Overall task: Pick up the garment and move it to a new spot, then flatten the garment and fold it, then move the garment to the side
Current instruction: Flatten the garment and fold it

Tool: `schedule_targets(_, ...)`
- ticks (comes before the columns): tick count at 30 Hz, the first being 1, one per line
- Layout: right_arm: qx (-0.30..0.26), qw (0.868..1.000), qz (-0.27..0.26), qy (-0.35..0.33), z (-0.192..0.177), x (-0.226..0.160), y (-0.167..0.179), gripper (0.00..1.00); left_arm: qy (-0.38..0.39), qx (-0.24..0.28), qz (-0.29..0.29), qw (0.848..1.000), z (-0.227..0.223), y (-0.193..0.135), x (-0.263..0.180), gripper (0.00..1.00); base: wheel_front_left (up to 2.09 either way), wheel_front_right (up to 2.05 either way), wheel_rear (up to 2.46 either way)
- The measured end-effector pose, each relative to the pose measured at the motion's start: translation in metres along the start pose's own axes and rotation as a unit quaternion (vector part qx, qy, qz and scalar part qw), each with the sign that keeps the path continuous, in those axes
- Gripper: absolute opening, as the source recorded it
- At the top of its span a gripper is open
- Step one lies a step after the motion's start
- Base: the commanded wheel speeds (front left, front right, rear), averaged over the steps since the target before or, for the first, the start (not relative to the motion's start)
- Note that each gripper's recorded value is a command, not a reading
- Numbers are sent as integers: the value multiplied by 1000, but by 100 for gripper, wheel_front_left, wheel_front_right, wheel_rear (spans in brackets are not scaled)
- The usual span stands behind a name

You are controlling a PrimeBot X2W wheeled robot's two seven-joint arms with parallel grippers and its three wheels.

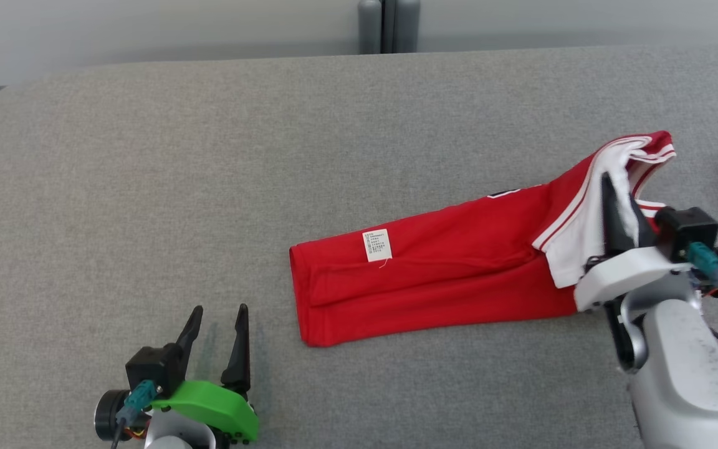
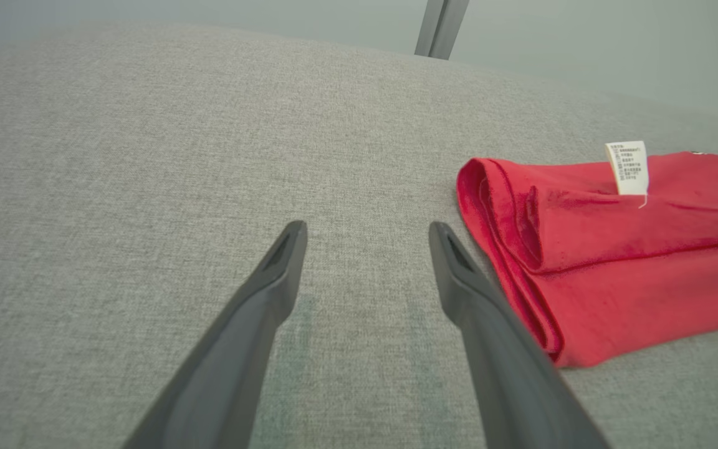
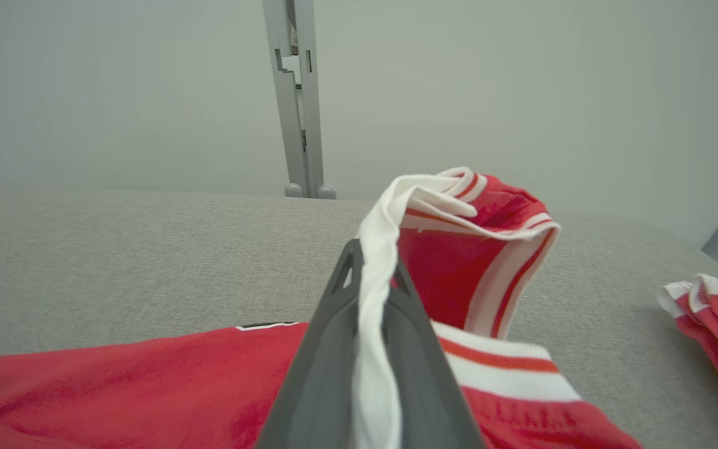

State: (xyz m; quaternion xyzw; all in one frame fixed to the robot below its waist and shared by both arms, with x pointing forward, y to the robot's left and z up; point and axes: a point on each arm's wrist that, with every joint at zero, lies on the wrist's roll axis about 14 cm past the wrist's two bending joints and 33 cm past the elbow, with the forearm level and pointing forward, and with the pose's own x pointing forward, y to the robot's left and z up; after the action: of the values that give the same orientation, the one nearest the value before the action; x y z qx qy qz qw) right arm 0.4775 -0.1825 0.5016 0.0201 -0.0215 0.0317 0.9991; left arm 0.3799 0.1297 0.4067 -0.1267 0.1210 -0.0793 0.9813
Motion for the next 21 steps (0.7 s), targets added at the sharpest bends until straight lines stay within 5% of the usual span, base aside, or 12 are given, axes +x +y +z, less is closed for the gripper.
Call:
schedule_targets(8, 39, 983, 177, 10, -2, -18, 127, 0, -8, -2, 4, 1000, 4, 1, -8, 100, 0, 0, 0)
schedule_targets(14, 43, 949, 310, 46, -11, -43, 215, 0, -9, -6, 27, 1000, 4, 12, -21, 100, 0, 0, 0)
schedule_targets(15, 48, 943, 324, 49, -11, -48, 225, 17, -10, -7, 30, 999, 4, 14, -23, 100, 0, 0, 0)
schedule_targets(16, 55, 937, 342, 51, -10, -53, 237, 93, -11, -8, 35, 999, 4, 16, -25, 100, 0, 0, 0)
schedule_targets(17, 61, 931, 357, 51, -9, -57, 247, 100, -13, -8, 41, 999, 5, 19, -28, 100, 0, 0, 0)
schedule_targets(21, 76, 921, 381, 37, 0, -60, 265, 100, -14, -12, 61, 998, 4, 30, -37, 100, 0, 0, 0)
